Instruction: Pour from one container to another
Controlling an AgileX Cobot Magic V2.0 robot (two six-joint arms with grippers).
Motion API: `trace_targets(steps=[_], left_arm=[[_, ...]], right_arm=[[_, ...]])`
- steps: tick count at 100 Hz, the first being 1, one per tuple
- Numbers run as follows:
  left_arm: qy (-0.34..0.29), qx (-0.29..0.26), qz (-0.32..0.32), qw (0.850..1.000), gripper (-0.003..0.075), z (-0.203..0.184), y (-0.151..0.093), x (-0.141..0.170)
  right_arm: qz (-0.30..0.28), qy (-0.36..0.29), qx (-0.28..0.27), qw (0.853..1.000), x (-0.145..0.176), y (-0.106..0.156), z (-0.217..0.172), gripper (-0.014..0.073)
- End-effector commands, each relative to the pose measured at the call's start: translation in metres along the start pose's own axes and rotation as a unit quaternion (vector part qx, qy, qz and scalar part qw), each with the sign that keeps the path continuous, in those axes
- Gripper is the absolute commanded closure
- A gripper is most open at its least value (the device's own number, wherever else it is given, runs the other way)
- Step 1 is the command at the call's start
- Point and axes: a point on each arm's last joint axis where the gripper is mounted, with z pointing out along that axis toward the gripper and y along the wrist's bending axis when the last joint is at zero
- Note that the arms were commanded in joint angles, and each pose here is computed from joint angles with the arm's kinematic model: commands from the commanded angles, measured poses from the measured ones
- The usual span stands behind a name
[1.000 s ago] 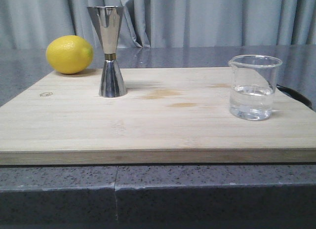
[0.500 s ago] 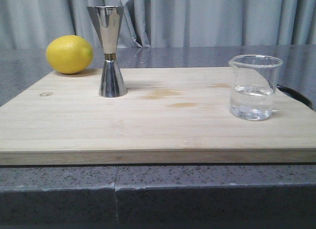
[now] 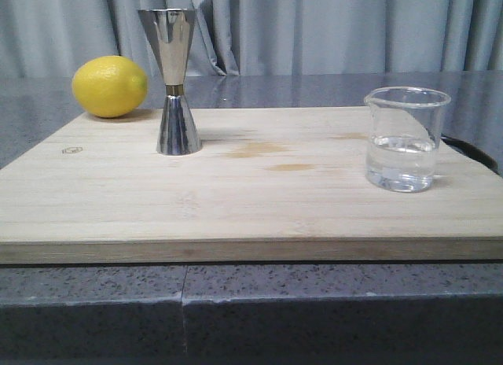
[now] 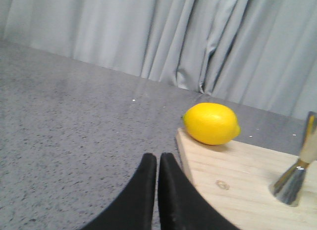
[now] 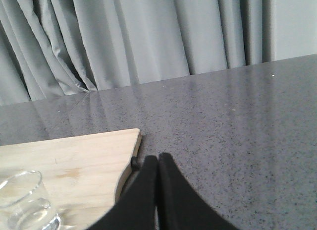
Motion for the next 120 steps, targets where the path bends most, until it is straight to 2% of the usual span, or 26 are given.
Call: trace_targets(steps=[1,19,26,42,63,70,78,89,96,101,106,120], left_arm=[[-0.025,0.019,-0.014,0.999,0.0739,-0.005,-0.013,-0.032],[0.066,0.054,0.032,0.996,0.0739,0.001,-0.034,-0.062],[0.093,0.077,0.044,0.992,0.0738,0.007,-0.042,-0.072],[0.102,0.109,0.05,0.988,0.0738,0.027,-0.051,-0.088],[0.135,0.138,0.043,0.98,0.0717,0.055,-0.056,-0.088],[0.148,0.157,0.043,0.976,0.065,0.062,-0.058,-0.085],[0.158,0.185,0.059,0.968,0.05,0.071,-0.06,-0.082],[0.167,0.21,0.072,0.961,0.023,0.083,-0.062,-0.077],[0.169,0.219,0.076,0.958,0.0107,0.09,-0.062,-0.074],[0.174,0.223,0.076,0.956,0.0064,0.097,-0.061,-0.071],[0.179,0.232,0.071,0.953,0.0057,0.103,-0.061,-0.068],[0.184,0.28,0.059,0.94,0.0057,0.121,-0.064,-0.059]], right_arm=[[-0.003,-0.011,0.001,1.0,-0.029,0.005,0.005,0.0668],[-0.005,0.058,0.014,0.998,-0.051,0.008,0.024,0.0668],[-0.022,0.084,0.018,0.996,-0.058,0.009,0.032,0.0668],[-0.077,0.113,0.016,0.99,-0.068,0.011,0.051,0.0668],[-0.083,0.115,0.014,0.99,-0.067,0.011,0.066,0.0666],[-0.083,0.119,0.014,0.989,-0.066,0.011,0.069,0.0641],[-0.083,0.125,0.015,0.989,-0.065,0.011,0.071,0.0563],[-0.082,0.127,0.013,0.988,-0.064,0.011,0.072,0.0385],[-0.079,0.126,0.013,0.989,-0.064,0.011,0.073,0.0228],[-0.078,0.126,0.013,0.989,-0.064,0.011,0.073,0.0154],[-0.071,0.127,0.012,0.989,-0.063,0.011,0.073,0.009],[-0.051,0.13,0.009,0.99,-0.062,0.012,0.073,0.0069]])
